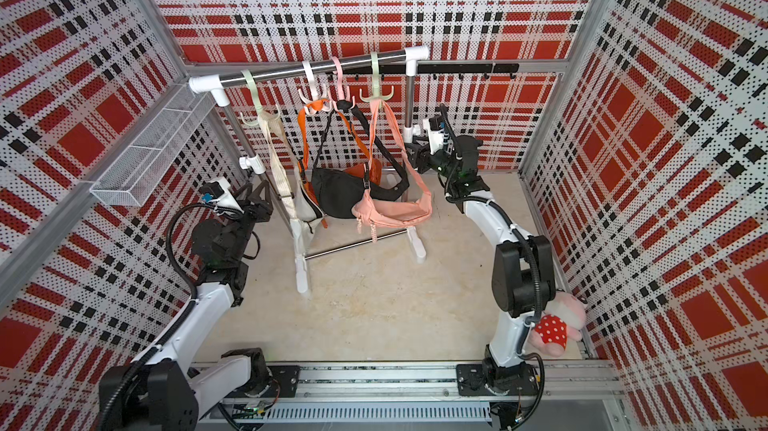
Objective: Take the bag off the hook
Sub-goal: Move the clothesline to the center of the board.
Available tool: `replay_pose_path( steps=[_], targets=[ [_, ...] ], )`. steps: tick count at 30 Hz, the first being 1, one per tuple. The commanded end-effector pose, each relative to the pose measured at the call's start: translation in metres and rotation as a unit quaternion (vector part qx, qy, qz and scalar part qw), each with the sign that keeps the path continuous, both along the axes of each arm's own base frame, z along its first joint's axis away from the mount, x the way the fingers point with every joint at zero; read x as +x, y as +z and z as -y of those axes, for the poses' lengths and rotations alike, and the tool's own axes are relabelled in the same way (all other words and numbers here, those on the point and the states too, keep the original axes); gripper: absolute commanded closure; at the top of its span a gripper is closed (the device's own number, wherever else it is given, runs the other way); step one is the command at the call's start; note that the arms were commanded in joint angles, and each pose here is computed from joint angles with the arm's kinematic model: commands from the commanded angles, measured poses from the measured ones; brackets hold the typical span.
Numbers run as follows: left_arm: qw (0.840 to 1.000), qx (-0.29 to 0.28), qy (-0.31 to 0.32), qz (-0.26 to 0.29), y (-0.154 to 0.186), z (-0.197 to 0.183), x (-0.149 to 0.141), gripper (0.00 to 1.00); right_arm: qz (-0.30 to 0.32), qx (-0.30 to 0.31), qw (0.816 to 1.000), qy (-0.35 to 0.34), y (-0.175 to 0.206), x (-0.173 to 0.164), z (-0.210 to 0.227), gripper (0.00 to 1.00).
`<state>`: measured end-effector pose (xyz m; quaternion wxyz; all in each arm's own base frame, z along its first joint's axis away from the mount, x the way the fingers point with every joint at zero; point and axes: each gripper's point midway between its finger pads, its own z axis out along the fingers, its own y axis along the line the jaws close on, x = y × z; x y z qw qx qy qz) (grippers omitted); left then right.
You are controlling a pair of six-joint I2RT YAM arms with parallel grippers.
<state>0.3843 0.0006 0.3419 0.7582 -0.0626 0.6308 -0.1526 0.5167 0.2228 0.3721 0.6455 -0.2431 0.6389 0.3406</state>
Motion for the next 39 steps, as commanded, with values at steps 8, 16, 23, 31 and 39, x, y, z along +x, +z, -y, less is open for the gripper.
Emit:
replay_pose_path(
  steps=[8,16,23,31,39],
  targets=[
    [1.0,0.007,0.016,0.024,0.016,-0.006,0.014,0.53,0.043,0.008,0.999,0.025,0.012,-0.006,-0.008,0.67],
    [0.999,0.016,0.023,0.032,0.023,-0.008,0.026,0.61,0.057,0.008,0.998,0.024,0.015,-0.007,-0.011,0.73],
    [0.998,0.028,0.042,0.039,0.026,-0.015,0.036,0.64,0.082,0.002,0.997,0.006,0.017,-0.013,-0.015,0.76],
    [0.998,0.018,0.035,0.041,0.017,-0.015,0.06,0.68,0.096,0.021,0.995,-0.012,0.02,-0.012,-0.015,0.78],
    [0.999,0.029,0.014,0.041,0.019,-0.005,0.094,0.69,0.104,0.03,0.994,-0.022,0.02,-0.012,-0.021,0.78]
  ],
)
